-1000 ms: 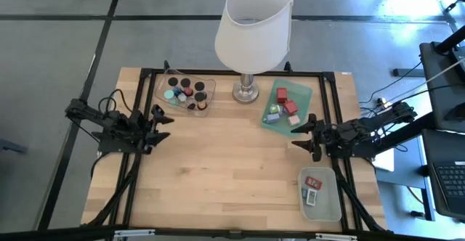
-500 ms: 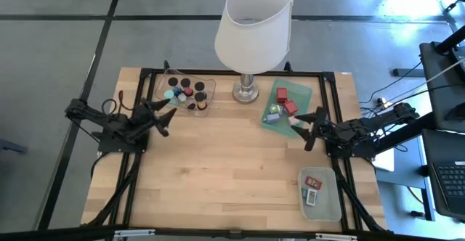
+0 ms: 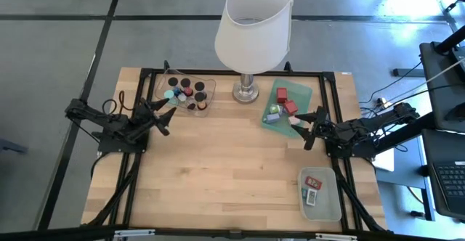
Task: Pick & Place Office items
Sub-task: Return to Home Position
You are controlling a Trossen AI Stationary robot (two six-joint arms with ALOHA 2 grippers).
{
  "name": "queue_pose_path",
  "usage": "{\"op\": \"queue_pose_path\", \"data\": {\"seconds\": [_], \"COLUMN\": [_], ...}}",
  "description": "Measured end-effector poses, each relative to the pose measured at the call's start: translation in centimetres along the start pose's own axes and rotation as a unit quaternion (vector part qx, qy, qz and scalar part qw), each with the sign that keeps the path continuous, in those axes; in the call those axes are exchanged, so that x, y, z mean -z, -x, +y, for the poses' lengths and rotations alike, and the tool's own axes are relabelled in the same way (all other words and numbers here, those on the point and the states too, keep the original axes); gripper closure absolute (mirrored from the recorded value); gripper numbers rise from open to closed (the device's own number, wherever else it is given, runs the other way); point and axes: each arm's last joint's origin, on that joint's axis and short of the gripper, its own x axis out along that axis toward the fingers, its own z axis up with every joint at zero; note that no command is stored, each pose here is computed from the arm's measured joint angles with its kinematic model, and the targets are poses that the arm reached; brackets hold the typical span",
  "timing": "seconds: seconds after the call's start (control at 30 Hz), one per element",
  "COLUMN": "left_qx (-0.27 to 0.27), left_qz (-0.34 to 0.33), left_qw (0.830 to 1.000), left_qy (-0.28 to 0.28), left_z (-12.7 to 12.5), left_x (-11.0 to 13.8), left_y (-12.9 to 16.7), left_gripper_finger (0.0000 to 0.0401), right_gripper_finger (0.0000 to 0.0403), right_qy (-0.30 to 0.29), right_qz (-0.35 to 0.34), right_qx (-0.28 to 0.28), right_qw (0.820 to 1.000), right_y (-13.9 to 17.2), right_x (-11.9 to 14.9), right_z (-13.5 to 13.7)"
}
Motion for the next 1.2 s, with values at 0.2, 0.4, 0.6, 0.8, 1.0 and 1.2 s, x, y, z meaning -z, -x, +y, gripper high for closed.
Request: {"op": "queue_pose_path", "data": {"seconds": [0.2,0.4,0.6,0.8,1.0,1.2], "left_qx": [0.000,-0.002,-0.028,-0.080,-0.140,-0.194], "left_qz": [0.000,-0.006,-0.011,-0.021,-0.033,-0.043], "left_qw": [1.000,1.000,1.000,0.997,0.990,0.980], "left_qy": [0.000,0.010,0.008,0.002,-0.003,-0.009], "left_z": [0.0,0.1,0.5,1.2,2.0,2.8], "left_x": [0.0,-0.2,-0.2,-0.3,-0.4,-0.5], "left_y": [0.0,0.0,-0.3,-0.9,-1.4,-1.8], "left_gripper_finger": [0.0150,0.0150,0.0150,0.0150,0.0150,0.0150], "right_gripper_finger": [0.0166,0.0166,0.0166,0.0166,0.0166,0.0166], "right_qy": [-0.002,-0.026,-0.056,-0.058,-0.062,-0.067], "right_qz": [-0.001,-0.025,-0.053,-0.057,-0.067,-0.080], "right_qx": [0.000,-0.009,-0.020,-0.010,0.028,0.079], "right_qw": [1.000,0.999,0.997,0.997,0.995,0.991], "right_y": [0.0,0.4,0.9,0.9,0.6,0.2], "right_x": [0.0,-0.5,-1.1,-1.2,-1.4,-1.6], "right_z": [0.0,-0.2,-0.5,-0.7,-1.3,-2.1]}}
